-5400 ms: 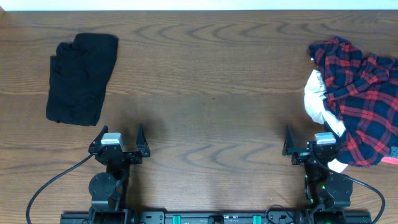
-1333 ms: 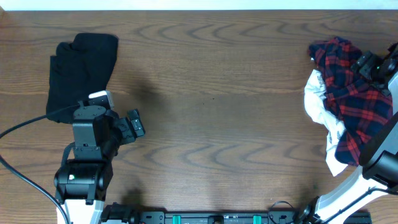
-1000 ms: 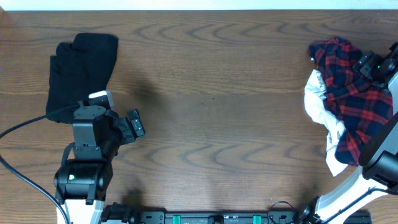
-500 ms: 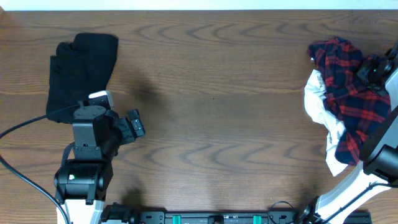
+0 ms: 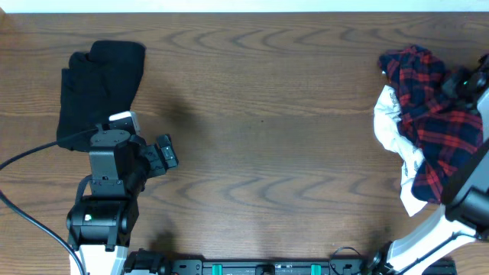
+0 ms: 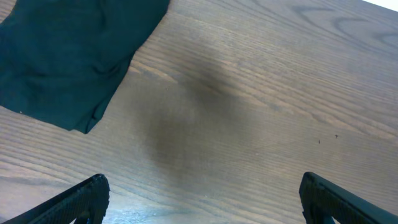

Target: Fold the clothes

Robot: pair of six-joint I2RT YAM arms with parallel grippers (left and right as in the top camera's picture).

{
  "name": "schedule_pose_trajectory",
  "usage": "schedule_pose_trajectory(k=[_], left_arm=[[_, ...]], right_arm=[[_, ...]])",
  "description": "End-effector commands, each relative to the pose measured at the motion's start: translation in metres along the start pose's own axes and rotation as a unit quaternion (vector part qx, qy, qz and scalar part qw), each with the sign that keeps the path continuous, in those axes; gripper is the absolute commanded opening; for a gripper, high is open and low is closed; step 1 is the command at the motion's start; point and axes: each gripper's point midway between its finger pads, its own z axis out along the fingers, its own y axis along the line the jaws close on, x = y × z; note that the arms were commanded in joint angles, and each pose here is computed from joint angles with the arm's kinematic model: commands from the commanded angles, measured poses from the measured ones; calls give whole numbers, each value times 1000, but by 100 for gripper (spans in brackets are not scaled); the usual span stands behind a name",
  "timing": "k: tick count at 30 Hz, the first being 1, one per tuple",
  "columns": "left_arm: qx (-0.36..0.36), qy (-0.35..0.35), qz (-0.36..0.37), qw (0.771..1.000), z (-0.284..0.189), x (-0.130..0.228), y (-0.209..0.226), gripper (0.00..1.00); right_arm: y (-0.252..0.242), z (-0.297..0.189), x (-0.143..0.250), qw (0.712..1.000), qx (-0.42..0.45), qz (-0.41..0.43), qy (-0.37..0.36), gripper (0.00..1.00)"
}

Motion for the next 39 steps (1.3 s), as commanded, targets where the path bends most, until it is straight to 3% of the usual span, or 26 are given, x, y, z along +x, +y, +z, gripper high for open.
schedule_pose_trajectory(k=[1, 6, 14, 20, 26, 30, 39], left_arm=[[3, -13, 0, 1000, -6, -9, -3, 98], [3, -13, 0, 1000, -6, -9, -3, 98], [3, -13, 0, 1000, -6, -9, -3, 98], [3, -13, 0, 1000, -6, -9, -3, 98], [3, -13, 0, 1000, -6, -9, -3, 98], [3, -13, 0, 1000, -6, -9, -3, 98], [3, -13, 0, 1000, -6, -9, -3, 98]], right_arm=[[49, -87, -41, 991, -86, -59, -89, 1], [124, -181, -37, 951, -207, -168, -153, 1], [219, -314, 19, 853, -315, -334, -249, 1], [220, -361, 22, 843, -320, -316, -295, 1], [187, -407, -9, 853, -281, -229, -375, 1], [167, -436, -20, 844, -267, -206, -417, 1], [142, -460, -51, 842, -226, -156, -464, 1]])
